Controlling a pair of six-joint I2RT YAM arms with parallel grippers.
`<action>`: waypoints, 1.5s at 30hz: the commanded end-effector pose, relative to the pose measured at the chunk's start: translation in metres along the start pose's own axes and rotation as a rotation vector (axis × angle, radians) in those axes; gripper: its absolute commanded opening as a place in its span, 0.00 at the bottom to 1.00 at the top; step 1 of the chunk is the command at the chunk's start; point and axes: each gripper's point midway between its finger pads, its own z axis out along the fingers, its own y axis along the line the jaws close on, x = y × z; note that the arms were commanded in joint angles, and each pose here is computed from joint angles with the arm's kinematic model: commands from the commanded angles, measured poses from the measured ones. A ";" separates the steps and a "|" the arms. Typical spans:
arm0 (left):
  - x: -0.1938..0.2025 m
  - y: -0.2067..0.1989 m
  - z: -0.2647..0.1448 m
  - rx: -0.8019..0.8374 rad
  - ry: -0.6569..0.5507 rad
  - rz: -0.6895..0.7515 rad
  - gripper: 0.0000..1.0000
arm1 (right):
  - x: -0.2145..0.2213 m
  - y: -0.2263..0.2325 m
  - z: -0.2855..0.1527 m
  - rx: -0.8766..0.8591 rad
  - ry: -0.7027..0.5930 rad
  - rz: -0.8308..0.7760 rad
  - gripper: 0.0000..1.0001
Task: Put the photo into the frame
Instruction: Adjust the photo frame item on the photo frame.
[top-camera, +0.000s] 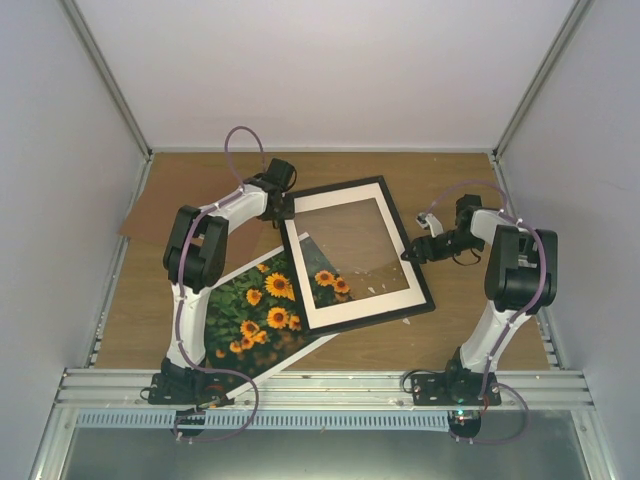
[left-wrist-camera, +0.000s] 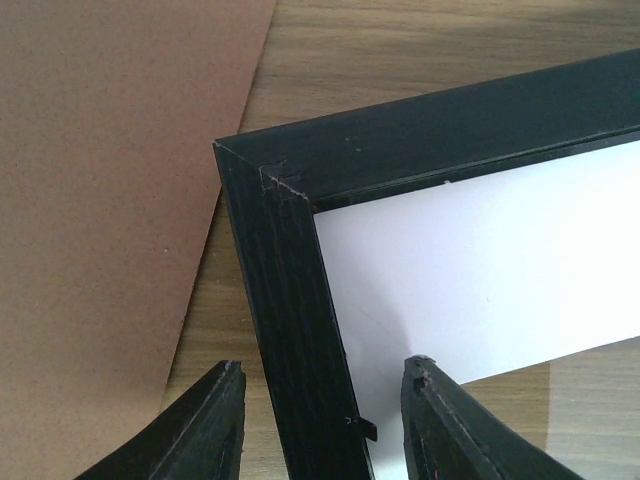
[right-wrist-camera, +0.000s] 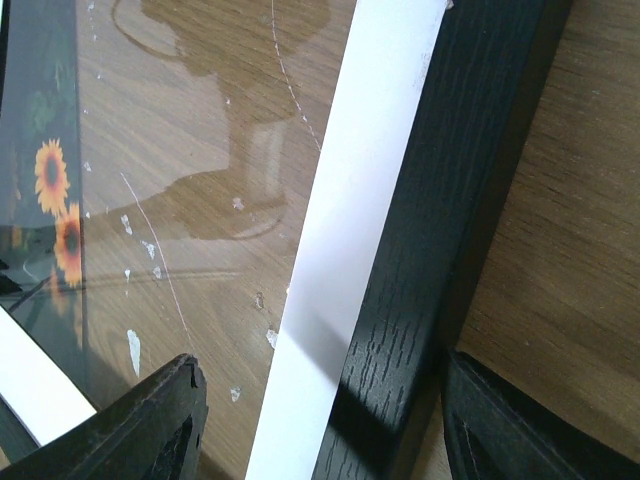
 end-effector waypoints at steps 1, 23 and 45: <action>0.019 0.001 0.007 -0.006 0.041 0.002 0.44 | -0.008 0.015 -0.006 -0.027 -0.028 -0.035 0.64; -0.029 -0.016 -0.025 0.103 -0.067 0.053 0.69 | -0.034 0.009 -0.017 0.019 -0.073 -0.092 0.66; 0.105 0.034 -0.070 0.398 0.039 0.766 0.62 | -0.065 -0.006 0.014 0.062 -0.065 -0.076 0.66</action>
